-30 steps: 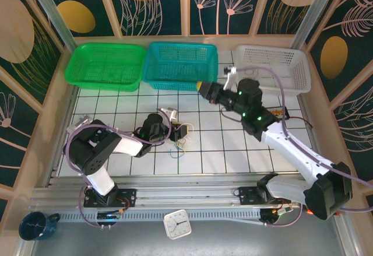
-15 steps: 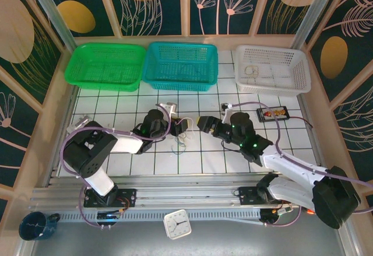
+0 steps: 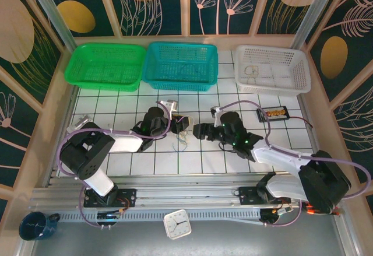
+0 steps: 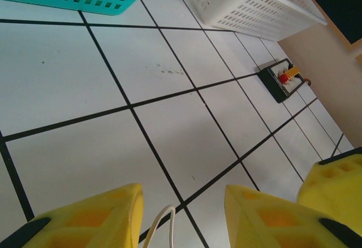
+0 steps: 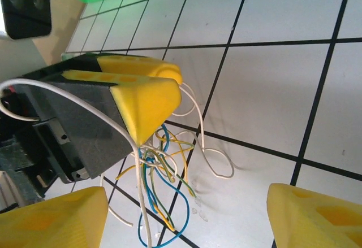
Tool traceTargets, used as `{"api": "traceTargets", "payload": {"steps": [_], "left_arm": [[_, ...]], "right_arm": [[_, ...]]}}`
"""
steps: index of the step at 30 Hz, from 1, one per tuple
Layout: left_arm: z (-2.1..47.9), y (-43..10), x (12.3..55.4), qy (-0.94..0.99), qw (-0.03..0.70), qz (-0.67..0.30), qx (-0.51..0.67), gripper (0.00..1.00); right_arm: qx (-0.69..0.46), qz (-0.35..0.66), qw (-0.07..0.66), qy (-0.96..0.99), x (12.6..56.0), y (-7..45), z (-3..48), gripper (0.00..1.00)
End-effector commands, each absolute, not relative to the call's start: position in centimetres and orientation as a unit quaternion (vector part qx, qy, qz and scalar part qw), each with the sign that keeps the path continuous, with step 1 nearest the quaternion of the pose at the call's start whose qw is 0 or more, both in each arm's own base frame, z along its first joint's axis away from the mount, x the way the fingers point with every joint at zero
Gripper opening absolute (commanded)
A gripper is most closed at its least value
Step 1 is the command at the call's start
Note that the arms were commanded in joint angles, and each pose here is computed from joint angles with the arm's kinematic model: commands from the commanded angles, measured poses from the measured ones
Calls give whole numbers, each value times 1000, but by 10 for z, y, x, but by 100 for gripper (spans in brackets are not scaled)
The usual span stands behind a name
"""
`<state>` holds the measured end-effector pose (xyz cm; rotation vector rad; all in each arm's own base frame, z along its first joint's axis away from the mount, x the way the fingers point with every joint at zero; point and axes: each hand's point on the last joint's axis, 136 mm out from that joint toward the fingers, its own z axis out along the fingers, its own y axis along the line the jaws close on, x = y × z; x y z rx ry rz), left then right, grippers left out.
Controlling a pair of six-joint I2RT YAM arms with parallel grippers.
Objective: Untangle the cables
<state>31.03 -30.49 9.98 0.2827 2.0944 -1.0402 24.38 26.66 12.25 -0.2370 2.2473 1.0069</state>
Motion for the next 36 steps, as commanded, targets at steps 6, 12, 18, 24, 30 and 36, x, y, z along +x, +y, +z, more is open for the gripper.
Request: {"api": "traceTargets", "payload": {"steps": [6,12,18,24,30,36], "left_arm": [[120,-312,310,807,392,-425,118,42],[115,-311,307,809,390,-423,125,47],[98,-306,300,814,382,-418,131,63],[85,-303,294,816,378,-416,134,84],[81,-306,290,813,370,-425,145,91],[93,-315,279,792,363,-459,172,99]], "right_arm": [[-138,390,325,851,255,294,121,63],[-136,371,341,853,271,298,134,0],[-123,376,389,832,278,291,185,0],[-124,390,415,812,277,288,227,0],[-125,399,419,806,275,290,240,0],[-117,391,415,814,279,290,233,0]]}}
